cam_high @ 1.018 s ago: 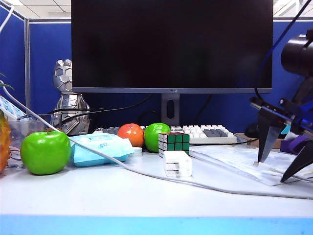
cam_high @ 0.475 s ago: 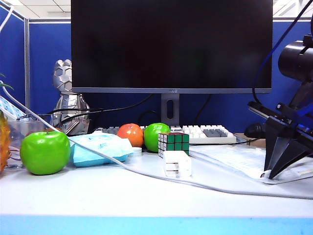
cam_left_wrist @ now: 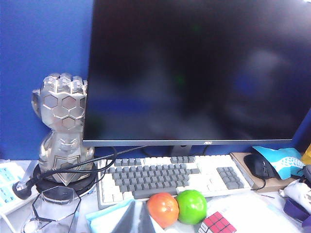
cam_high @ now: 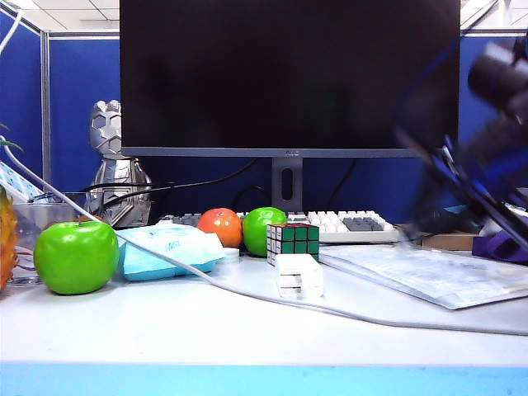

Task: Pick up the Type-C charging cable and the charging base, insert one end of the Type-C charger into the corresponding slot on the base, and finally place the plugged-in charger back on the table.

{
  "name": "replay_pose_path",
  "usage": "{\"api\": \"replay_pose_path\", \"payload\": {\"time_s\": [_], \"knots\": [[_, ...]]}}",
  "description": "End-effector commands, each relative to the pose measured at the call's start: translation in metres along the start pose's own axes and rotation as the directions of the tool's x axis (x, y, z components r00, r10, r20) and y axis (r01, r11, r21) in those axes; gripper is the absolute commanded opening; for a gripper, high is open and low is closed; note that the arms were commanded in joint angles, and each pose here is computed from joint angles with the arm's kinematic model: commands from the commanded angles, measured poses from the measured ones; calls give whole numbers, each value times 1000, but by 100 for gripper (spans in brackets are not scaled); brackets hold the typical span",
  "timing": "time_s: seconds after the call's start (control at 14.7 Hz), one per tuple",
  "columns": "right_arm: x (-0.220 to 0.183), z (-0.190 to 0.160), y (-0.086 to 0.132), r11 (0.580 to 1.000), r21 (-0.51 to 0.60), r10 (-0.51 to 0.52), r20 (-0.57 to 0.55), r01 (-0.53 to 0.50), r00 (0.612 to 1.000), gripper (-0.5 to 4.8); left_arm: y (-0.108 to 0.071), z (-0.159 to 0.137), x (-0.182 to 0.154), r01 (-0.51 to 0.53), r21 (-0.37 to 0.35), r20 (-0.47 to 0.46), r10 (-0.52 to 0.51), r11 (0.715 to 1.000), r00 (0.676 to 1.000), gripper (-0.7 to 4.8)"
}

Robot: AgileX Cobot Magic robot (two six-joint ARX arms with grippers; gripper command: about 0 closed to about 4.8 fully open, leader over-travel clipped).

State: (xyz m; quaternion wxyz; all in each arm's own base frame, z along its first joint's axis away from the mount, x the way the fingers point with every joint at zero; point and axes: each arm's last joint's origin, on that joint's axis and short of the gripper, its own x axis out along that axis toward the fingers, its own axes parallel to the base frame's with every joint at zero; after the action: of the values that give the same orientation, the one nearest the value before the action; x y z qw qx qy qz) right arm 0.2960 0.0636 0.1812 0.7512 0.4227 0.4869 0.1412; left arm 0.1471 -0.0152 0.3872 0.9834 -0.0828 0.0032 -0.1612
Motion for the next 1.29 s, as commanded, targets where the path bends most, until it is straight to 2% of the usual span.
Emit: {"api": "replay_pose_path", "payload": {"time_s": [0.07, 0.2, 0.27, 0.34, 0.41, 0.61, 0.81, 0.88, 0.95, 1.02, 1.09, 1.15, 1.29], "knots": [[-17, 12, 39, 889, -282, 375, -6, -362, 927, -2, -1, 3, -1, 7, 11, 20, -8, 1000, 1000, -5], [-34, 14, 60, 769, -429, 519, -13, -473, 855, -2, -2, 2, 1, 71, 8, -3, -71, 997, 997, -5], [-38, 14, 64, 743, -458, 543, -13, -488, 839, -2, -3, 1, 1, 98, 5, -14, -98, 995, 995, -5], [-49, 14, 75, 663, -535, 607, -24, -523, 794, -2, -4, -4, 8, 164, -11, -56, -165, 986, 985, -5], [-54, 12, 79, 632, -560, 628, -36, -536, 777, -2, -7, -6, 12, 189, -19, -76, -190, 982, 979, -5], [-69, 8, 88, 592, -599, 656, -31, -540, 754, -2, -23, -20, 33, 296, -57, -160, -302, 953, 940, -5], [-82, 3, 95, 561, -627, 677, -29, -541, 736, -2, -47, -41, 57, 400, -124, -266, -419, 908, 868, -5], [-86, 1, 97, 551, -638, 683, -27, -538, 730, -2, -60, -53, 67, 412, -222, -316, -465, 884, 827, -5], [-90, 0, 99, 543, -648, 689, -19, -534, 724, -2, -69, -64, 75, 412, -285, -359, -494, 866, 792, -5], [-94, -1, 101, 540, -660, 696, 2, -522, 718, -2, -79, -75, 83, 419, -351, -401, -538, 838, 741, -5], [-97, -2, 102, 544, -667, 699, 26, -508, 715, -2, -86, -83, 89, 407, -391, -429, -555, 826, 713, -5], [-99, -2, 103, 547, -673, 702, 45, -498, 710, -2, -90, -89, 92, 391, -420, -444, -561, 819, 698, -5], [-104, -5, 106, 535, -695, 710, 60, -482, 702, -2, -90, -94, 101, 299, -491, -456, -535, 818, 711, -5]]}}
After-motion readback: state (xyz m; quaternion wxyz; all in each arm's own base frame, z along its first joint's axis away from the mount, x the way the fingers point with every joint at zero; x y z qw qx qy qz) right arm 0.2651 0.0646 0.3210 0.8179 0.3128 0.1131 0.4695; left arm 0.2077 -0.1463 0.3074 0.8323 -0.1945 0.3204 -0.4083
